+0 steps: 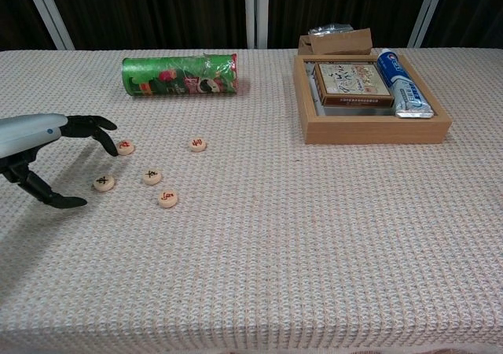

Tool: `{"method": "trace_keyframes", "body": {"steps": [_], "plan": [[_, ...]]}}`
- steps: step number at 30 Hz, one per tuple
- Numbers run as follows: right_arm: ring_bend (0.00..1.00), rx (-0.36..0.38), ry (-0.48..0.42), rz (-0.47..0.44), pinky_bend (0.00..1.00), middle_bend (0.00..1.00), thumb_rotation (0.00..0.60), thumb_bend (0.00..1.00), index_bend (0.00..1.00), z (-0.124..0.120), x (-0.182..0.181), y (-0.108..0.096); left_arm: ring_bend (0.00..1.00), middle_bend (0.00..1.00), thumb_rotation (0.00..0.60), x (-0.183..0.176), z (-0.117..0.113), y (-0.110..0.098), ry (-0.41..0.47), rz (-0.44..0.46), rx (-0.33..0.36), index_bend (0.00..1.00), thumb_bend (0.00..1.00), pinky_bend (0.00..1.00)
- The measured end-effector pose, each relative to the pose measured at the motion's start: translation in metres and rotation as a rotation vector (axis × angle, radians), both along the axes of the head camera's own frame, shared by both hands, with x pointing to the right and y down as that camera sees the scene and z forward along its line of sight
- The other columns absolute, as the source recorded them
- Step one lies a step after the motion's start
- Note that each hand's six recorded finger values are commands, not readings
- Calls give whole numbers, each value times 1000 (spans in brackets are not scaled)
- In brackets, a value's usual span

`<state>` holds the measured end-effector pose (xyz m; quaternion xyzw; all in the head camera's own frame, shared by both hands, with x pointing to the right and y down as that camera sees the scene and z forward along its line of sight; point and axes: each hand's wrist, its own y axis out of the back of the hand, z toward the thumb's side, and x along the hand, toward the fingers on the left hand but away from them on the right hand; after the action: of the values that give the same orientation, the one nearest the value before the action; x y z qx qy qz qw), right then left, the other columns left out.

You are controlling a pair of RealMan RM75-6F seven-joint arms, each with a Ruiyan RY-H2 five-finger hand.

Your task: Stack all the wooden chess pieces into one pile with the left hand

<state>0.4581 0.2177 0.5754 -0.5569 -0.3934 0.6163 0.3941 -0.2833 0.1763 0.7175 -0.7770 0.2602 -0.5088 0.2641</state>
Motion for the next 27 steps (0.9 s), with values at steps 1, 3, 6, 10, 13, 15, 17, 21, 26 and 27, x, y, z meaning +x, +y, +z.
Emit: {"method": "trace_keyframes", "body": {"steps": [1, 3, 6, 10, 13, 15, 17, 21, 26, 27], "plan": [[0, 0, 0, 1, 0, 0, 600, 143, 0, 0, 0, 0, 0, 58, 600, 1, 2, 0, 1, 1, 0, 310, 206, 27], [0, 0, 2, 1, 0, 0, 600, 146, 0, 0, 1, 0, 0, 58, 600, 3, 5, 0, 4, 5, 1, 323, 209, 27], [0, -1, 3, 3, 0, 0, 600, 147, 0, 0, 1, -1, 0, 59, 600, 7, 8, -1, 16, 5, 5, 341, 240, 27], [0, -4, 4, 3, 0, 0, 600, 147, 0, 0, 1, 0, 0, 60, 600, 10, 11, -4, 22, 14, 10, 382, 260, 28], [0, -5, 5, 5, 0, 0, 600, 147, 0, 0, 1, 1, 0, 61, 600, 11, 14, -6, 14, 24, 12, 391, 264, 28], [0, -6, 6, 6, 0, 0, 600, 147, 0, 0, 2, 1, 0, 61, 600, 11, 15, -5, 11, 26, 9, 400, 267, 27], [0, -8, 7, 8, 0, 0, 600, 147, 0, 0, 2, 1, 0, 61, 600, 10, 15, -5, 9, 25, 8, 414, 267, 26], [0, -16, 9, 9, 0, 0, 600, 148, 0, 2, 2, 2, 0, 61, 600, 8, 16, -5, -1, 23, 13, 437, 267, 27], [0, -20, 9, 9, 0, 0, 600, 148, 0, 3, 2, 2, 0, 61, 600, 7, 17, -4, -9, 20, 16, 463, 267, 26], [0, -21, 10, 9, 0, 0, 600, 149, 0, 4, 2, 2, 0, 61, 600, 7, 17, -4, -9, 20, 16, 466, 268, 27]]}}
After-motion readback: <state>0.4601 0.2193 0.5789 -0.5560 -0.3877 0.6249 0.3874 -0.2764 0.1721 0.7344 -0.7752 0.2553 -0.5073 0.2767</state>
